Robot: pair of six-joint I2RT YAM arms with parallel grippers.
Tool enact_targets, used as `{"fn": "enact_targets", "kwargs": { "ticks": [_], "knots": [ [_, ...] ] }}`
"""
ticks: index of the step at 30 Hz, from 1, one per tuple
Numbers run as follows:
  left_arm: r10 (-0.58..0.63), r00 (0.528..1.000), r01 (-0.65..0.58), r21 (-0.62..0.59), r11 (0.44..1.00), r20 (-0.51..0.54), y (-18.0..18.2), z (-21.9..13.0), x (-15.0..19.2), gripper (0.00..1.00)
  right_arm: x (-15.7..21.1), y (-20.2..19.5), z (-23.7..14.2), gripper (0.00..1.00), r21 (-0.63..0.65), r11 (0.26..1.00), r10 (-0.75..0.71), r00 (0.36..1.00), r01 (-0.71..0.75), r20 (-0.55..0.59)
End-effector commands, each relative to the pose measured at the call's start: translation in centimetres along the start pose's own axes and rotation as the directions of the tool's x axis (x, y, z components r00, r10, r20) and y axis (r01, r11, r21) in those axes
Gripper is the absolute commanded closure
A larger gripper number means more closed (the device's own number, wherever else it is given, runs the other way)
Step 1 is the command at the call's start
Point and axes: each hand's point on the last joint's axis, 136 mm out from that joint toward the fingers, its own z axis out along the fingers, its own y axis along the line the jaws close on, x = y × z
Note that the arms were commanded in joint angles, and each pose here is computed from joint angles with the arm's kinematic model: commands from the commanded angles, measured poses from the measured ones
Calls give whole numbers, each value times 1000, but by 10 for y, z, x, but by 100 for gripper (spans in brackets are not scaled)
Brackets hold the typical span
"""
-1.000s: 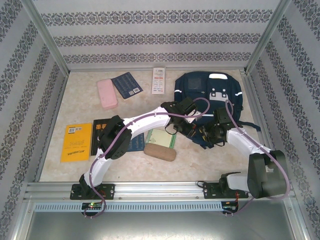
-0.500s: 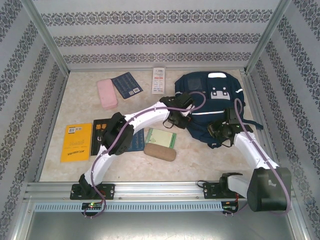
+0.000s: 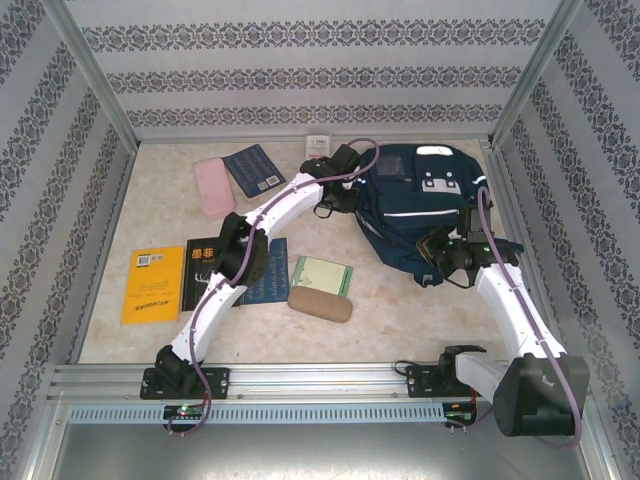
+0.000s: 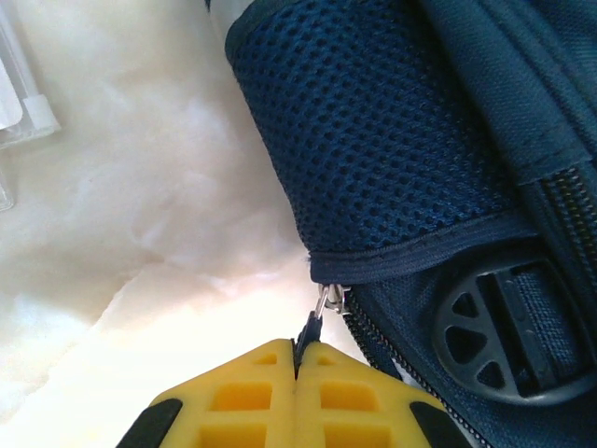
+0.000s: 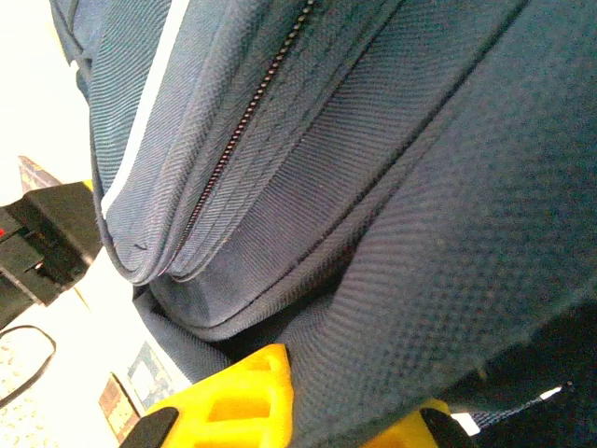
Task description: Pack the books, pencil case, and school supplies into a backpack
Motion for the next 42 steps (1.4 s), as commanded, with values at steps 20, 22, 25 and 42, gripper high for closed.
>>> {"fn": "enact_targets", "kwargs": {
  "ticks": [20, 22, 25, 42],
  "knots": [
    [-212, 969, 221, -60, 973, 126, 66, -58, -43, 76, 65, 145, 50, 45, -248, 900, -405, 898, 358, -172],
    [-229, 966, 237, -58, 970, 120, 68, -71, -35, 70, 60, 146, 47, 45, -236, 884, -446, 878, 403, -172],
    [-293, 952, 296, -14, 955, 87, 62, -81, -18, 60, 38, 130, 44, 44, -163, 882, -465, 873, 442, -148],
    [-477, 859, 504, 145, 851, -189, -19, 3, 52, 69, -2, -32, 72, 50, 281, 819, -452, 863, 501, -223]
  ]
}}
